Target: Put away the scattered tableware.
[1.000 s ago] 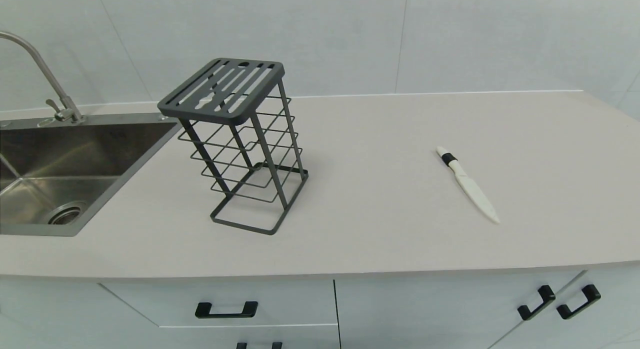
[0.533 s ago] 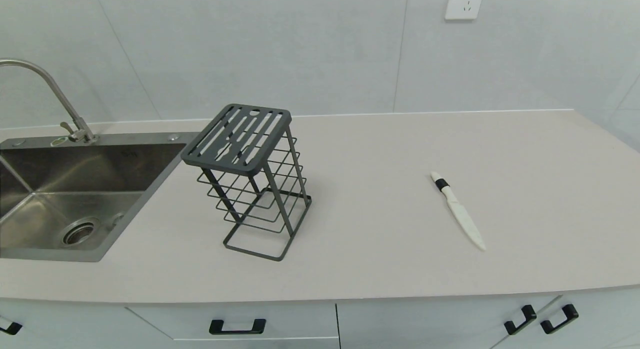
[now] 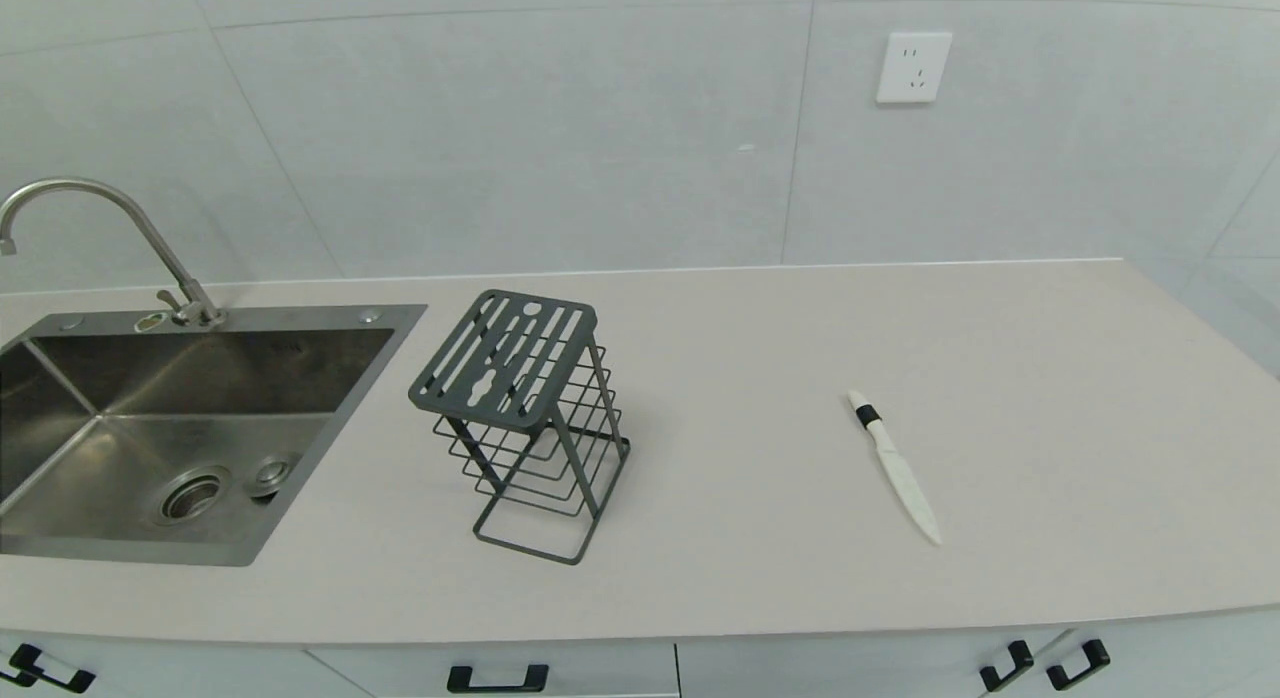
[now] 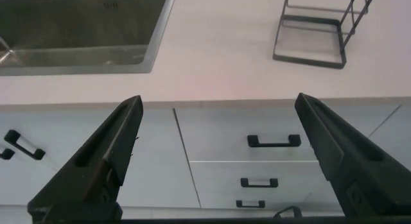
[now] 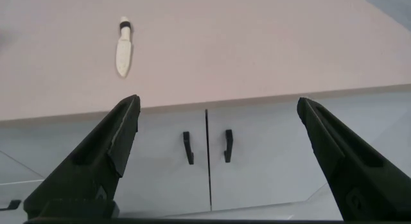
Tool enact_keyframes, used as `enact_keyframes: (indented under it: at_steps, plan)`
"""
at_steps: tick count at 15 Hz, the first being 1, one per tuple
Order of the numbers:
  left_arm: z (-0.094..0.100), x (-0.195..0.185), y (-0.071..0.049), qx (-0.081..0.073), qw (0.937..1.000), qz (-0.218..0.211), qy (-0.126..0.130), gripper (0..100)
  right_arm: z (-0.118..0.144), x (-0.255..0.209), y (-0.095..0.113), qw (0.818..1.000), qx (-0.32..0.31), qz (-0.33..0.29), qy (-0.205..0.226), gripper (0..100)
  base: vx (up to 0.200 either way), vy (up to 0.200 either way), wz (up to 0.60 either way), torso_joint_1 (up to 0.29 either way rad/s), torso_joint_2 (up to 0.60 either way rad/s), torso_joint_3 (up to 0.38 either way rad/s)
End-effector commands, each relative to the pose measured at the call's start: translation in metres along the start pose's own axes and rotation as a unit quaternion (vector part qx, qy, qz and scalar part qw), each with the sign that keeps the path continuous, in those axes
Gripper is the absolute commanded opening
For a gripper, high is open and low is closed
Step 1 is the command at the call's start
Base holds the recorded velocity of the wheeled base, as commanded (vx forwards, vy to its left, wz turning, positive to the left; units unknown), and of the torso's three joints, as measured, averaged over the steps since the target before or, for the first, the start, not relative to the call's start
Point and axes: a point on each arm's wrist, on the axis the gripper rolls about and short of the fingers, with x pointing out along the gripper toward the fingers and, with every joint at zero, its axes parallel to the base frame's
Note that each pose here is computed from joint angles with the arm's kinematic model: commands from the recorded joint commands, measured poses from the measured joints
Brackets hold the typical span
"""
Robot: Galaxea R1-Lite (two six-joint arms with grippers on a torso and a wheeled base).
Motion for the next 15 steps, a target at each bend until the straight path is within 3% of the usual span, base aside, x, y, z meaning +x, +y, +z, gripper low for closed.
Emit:
enact_keyframes:
  at_steps: [1,4,15]
  plan:
    - [0.0000,0.0001,0.0000,0.000,1.0000,0.000,0.001,100,0.0000,0.0000,0.0000,1.000,0.000,0.000,0.000,100,0.000,0.000,0.00,0.300,-0.59,-0.276]
    - [0.0000,0.0001,0.0000,0.002,1.0000,0.000,0.001,100,-0.0002,0.0000,0.0000,1.000,0.000,0.000,0.001,100,0.000,0.000,0.00,0.137,-0.27,-0.137]
    - [0.0000,0.0001,0.0000,0.002,1.0000,0.000,0.001,100,-0.0002,0.0000,0.0000,1.000,-0.001,0.000,0.001,100,0.000,0.000,0.00,0.000,0.00,0.000]
